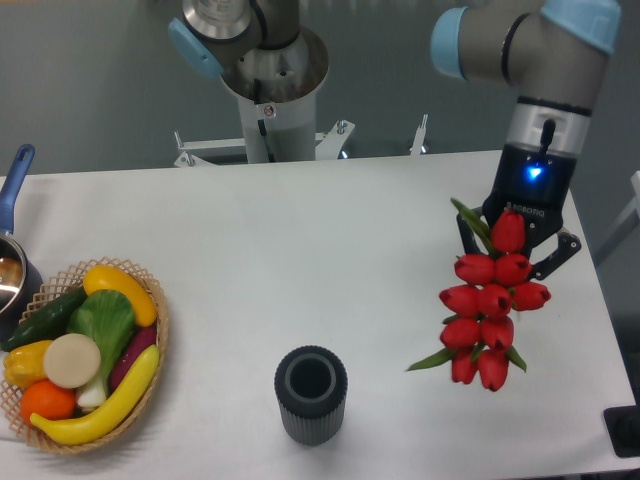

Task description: Pick up the flowers from the vase

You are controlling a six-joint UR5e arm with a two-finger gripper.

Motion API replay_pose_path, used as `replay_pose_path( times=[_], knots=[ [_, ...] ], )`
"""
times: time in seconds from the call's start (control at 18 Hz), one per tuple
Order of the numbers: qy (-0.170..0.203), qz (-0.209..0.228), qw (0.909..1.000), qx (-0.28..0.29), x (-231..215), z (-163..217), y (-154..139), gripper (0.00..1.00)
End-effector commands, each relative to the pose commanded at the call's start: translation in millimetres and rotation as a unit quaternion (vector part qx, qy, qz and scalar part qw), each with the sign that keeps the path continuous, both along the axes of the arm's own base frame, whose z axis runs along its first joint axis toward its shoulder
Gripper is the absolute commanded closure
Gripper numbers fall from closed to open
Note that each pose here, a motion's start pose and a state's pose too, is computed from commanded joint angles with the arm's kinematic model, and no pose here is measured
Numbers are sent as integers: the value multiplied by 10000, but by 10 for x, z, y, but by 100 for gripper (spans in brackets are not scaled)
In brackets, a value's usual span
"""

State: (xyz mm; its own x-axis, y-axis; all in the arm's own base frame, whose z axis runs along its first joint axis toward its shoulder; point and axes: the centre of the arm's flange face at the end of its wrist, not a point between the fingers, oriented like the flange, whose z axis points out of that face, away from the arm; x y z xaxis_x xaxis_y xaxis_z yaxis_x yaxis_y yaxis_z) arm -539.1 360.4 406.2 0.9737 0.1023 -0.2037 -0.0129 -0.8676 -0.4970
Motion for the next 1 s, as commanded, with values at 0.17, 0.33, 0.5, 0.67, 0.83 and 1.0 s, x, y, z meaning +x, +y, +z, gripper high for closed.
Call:
replay_pose_path(
  times=[0.17,0.33,0.5,0.67,0.83,1.0],
  knots=[
    [56,177,9986,-497,-44,-125,-59,100],
    [-100,298,9925,-1185,-101,-361,-145,100],
    [-169,104,9861,-1649,-62,-498,-140,100],
    [-210,-9,9825,-1853,-46,-550,-146,100],
    [-221,-58,9775,-2097,-13,-641,-173,100],
    [-206,-117,9759,-2169,33,-669,-103,100]
  ],
)
